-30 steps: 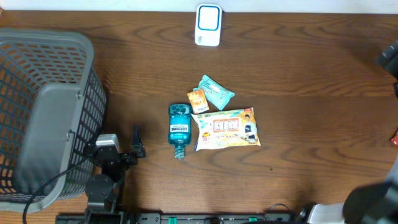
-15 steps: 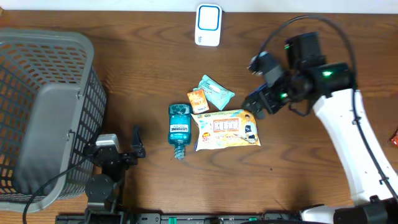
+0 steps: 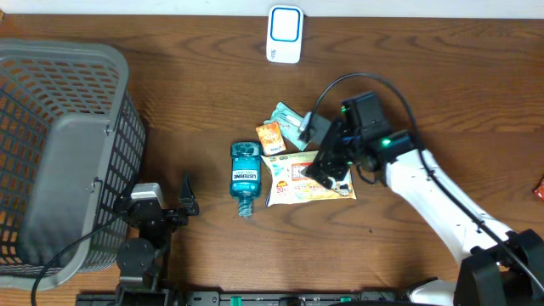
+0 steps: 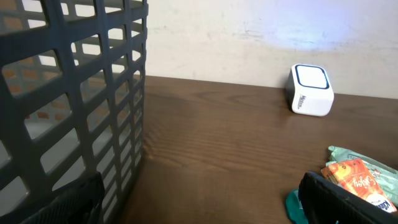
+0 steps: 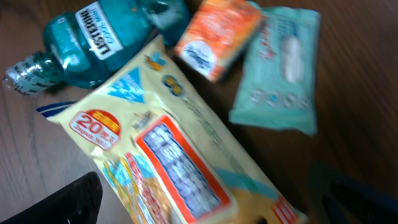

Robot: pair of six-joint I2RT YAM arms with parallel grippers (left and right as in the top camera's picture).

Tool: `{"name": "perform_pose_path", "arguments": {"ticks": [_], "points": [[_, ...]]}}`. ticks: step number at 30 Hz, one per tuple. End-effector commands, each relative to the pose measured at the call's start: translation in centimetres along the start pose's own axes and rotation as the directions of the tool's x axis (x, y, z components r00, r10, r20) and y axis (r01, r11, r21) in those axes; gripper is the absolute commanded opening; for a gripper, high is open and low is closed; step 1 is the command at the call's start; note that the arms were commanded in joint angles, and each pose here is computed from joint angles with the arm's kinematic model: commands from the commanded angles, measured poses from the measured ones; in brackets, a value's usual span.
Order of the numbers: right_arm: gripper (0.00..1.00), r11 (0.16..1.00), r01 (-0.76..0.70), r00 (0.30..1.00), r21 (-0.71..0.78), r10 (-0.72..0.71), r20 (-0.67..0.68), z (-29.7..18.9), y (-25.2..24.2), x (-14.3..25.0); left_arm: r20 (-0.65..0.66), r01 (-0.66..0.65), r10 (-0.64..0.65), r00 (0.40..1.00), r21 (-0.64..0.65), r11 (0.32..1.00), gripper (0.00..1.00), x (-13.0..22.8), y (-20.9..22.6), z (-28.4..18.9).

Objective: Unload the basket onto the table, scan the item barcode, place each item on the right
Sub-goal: 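Reach the right gripper to the wet-wipes pack and grasp it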

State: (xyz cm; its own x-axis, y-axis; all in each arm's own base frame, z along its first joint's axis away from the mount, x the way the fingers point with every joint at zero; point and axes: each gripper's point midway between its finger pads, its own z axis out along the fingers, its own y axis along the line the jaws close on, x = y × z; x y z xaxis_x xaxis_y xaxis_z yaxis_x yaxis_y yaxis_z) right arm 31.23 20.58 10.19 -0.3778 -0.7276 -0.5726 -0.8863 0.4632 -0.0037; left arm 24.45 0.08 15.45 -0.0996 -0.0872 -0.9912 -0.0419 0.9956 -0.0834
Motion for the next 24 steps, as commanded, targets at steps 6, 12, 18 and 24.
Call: {"name": "perform_pose_path", "arguments": {"ticks": [6,12,18,24], "points": [[0.99,0.979,0.116,0.952,0.167,-0.062,-0.298,4.4,-1.1,4.5,-0.045,0.003,-0.004,0.999,-0.033,0.999,1.0,1.6,0.7,0.1],[0.99,0.991,0.095,0.91,0.1,-0.046,-0.411,5.8,0.0,7.8,-0.045,0.003,-0.004,0.999,-0.033,0.999,1.0,1.6,0.7,0.1],[0.47,0.989,0.1,0.916,0.106,-0.049,-0.398,6.1,-0.1,7.5,-0.044,0.003,-0.004,0.999,-0.033,0.999,1.0,1.6,0.7,0.1],[0.01,0.992,-0.048,0.942,0.117,0.083,-0.324,6.3,0.3,5.8,-0.045,0.003,-0.004,0.999,-0.033,0.999,1.0,1.6,0.7,0.1]]}}
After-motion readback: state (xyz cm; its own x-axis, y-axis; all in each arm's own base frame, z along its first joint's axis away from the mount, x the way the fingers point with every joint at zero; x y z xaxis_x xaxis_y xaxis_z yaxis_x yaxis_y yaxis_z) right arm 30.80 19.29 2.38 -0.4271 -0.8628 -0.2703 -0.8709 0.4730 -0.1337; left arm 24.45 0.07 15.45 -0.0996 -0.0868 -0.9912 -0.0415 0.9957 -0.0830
